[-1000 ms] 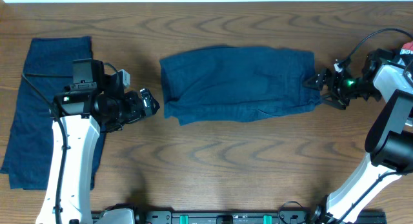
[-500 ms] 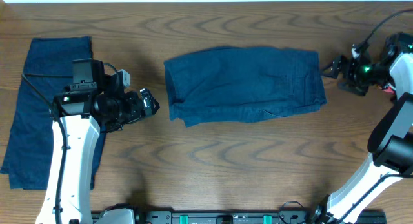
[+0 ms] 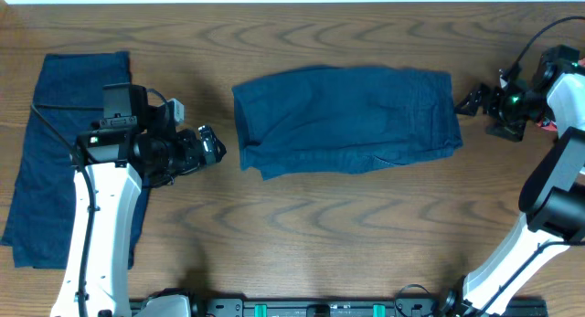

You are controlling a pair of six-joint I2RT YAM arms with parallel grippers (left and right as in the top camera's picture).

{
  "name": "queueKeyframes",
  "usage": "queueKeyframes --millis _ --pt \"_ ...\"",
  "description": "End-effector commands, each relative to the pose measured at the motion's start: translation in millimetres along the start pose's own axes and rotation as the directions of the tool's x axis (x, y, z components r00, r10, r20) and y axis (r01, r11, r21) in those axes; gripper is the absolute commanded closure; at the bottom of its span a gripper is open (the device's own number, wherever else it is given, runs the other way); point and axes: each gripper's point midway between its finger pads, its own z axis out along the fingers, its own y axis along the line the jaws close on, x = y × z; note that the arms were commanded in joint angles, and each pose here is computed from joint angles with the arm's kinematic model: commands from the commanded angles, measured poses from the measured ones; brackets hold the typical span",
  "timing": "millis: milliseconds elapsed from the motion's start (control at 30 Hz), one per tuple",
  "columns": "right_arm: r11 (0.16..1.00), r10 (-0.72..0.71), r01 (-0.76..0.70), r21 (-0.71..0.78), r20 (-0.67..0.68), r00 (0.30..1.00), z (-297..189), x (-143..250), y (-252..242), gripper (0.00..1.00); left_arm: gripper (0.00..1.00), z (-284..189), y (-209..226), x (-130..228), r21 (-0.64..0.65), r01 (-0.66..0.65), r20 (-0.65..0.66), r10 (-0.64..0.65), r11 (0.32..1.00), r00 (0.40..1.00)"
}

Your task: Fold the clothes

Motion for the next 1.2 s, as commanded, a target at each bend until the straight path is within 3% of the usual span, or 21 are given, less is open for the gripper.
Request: queueKeyframes --millis 0,200,333,400,467,767,800,867,933,967,1167 --pt "0.999 -0.027 0.025 -0.047 -0.052 0.998 21 6 3 0.01 0.02 1 2 3 -0.008 -0.007 -0.016 0.006 1.0 1.0" --pt "0.965 -0.107 0.072 -0.252 -0.128 0.986 55 22 21 0.01 0.02 1 2 4 -0.009 -0.003 -0.022 0.003 1.0 1.0" --pt "0.954 -0.091 0.034 -0.299 -0.179 0.98 74 32 20 0.01 0.02 1 2 4 -0.009 -0.003 -0.022 0.003 1.0 1.0" --pt "0.948 -0.089 0.023 -0.317 -0.197 0.976 81 36 19 0.03 0.02 1 2 4 -0.009 -0.003 -0.022 0.003 1.0 1.0" --pt "0.948 -0.083 0.012 -0.319 -0.21 0.974 86 38 17 0.14 0.02 1 2 4 -0.009 -0.003 -0.022 0.003 1.0 1.0" --pt "0.924 -0.146 0.061 -0.378 -0.199 0.969 94 41 33 0.25 0.02 1 2 4 -0.009 0.021 -0.022 -0.021 1.0 1.0" --pt "0.923 -0.154 0.07 -0.379 -0.197 0.968 95 41 36 0.3 0.02 1 2 4 -0.01 0.023 -0.022 -0.023 1.0 0.999" --pt "0.92 -0.176 0.091 -0.382 -0.194 0.965 99 42 43 0.51 0.02 1 2 4 -0.01 0.023 -0.022 -0.023 1.0 0.999" --pt "0.918 -0.194 0.108 -0.382 -0.194 0.962 104 43 51 0.88 0.02 1 2 4 -0.01 0.023 -0.022 -0.023 1.0 0.999" --pt "0.917 -0.204 0.117 -0.382 -0.194 0.96 105 43 55 0.99 0.02 1 2 4 -0.01 0.023 -0.022 -0.023 1.0 0.999" --pt "0.93 -0.148 0.056 -0.364 -0.23 0.962 107 45 62 0.99 0.02 1 2 4 -0.009 0.023 -0.021 -0.023 1.0 1.0"
